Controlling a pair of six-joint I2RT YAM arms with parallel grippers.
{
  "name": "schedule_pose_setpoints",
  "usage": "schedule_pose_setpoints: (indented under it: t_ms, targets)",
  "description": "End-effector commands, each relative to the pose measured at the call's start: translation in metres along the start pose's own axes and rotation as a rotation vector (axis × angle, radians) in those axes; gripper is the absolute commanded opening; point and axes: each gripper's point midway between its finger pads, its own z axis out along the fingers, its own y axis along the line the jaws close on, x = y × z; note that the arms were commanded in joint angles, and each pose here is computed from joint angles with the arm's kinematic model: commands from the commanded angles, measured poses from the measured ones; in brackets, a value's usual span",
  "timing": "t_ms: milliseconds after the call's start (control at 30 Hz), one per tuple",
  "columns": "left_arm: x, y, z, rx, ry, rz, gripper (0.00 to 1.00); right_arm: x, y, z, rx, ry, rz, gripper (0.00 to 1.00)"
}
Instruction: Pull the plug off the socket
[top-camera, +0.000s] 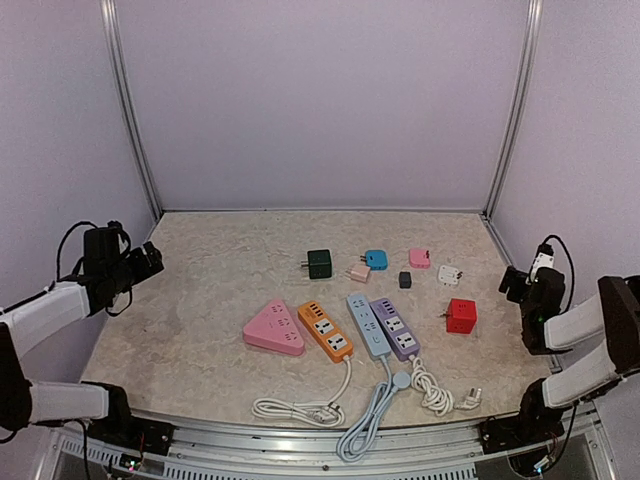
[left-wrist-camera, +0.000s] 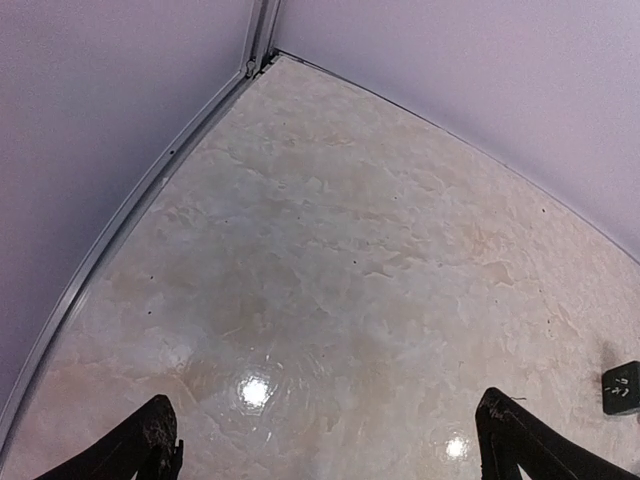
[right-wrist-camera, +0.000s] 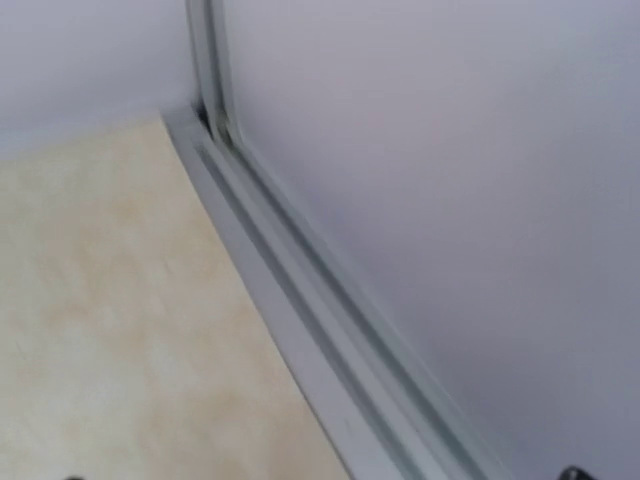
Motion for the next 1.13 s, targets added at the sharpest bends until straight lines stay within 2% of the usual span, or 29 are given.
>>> schedule_pose_setpoints:
  t_ms: [0,67,200,333,500,567,667,700,1100]
  targets:
    - [-0.019,0.03,0.013,-0.047,-0.12,-0.012,0.99,-0.047,0.013,-0.002,-0.073,-0.254,0.025,1.0]
    - [-0.022,0.04,0.016,-0.034,-0.165,-0.024,0.99,-0.04,0.03,0.003,-0.128,-0.219,-0.042,0.99]
    - [-0.017,0.07,0.021,-0.06,-0.215,-0.049,0.99,-0.039,0.047,-0.006,-0.207,-0.293,-0.086,1.0]
    - [-0.03,0.068,0.03,0.011,-0.293,-0.022,0.99,-0.029,0.053,0.007,-0.21,-0.216,-0.11,1.0]
    - [-0.028,0.064,0.053,0.048,-0.297,0.004,0.99,-0.031,0.059,0.008,-0.229,-0.227,-0.14,1.0]
    - [-0.017,0.056,0.062,0.044,-0.268,0.049,0.99,-0.027,0.068,0.009,-0.271,-0.21,-0.169,1.0]
    - [-0.007,0.04,0.071,0.071,-0.307,0.141,0.99,-0.028,0.079,0.006,-0.332,-0.222,-0.201,1.0]
    - [-0.001,0.042,0.075,0.045,-0.262,0.143,0.99,-0.028,0.079,0.006,-0.334,-0.221,-0.201,1.0]
    - [-0.001,0.037,0.077,0.071,-0.256,0.164,0.99,-0.028,0.079,0.006,-0.335,-0.221,-0.202,1.0]
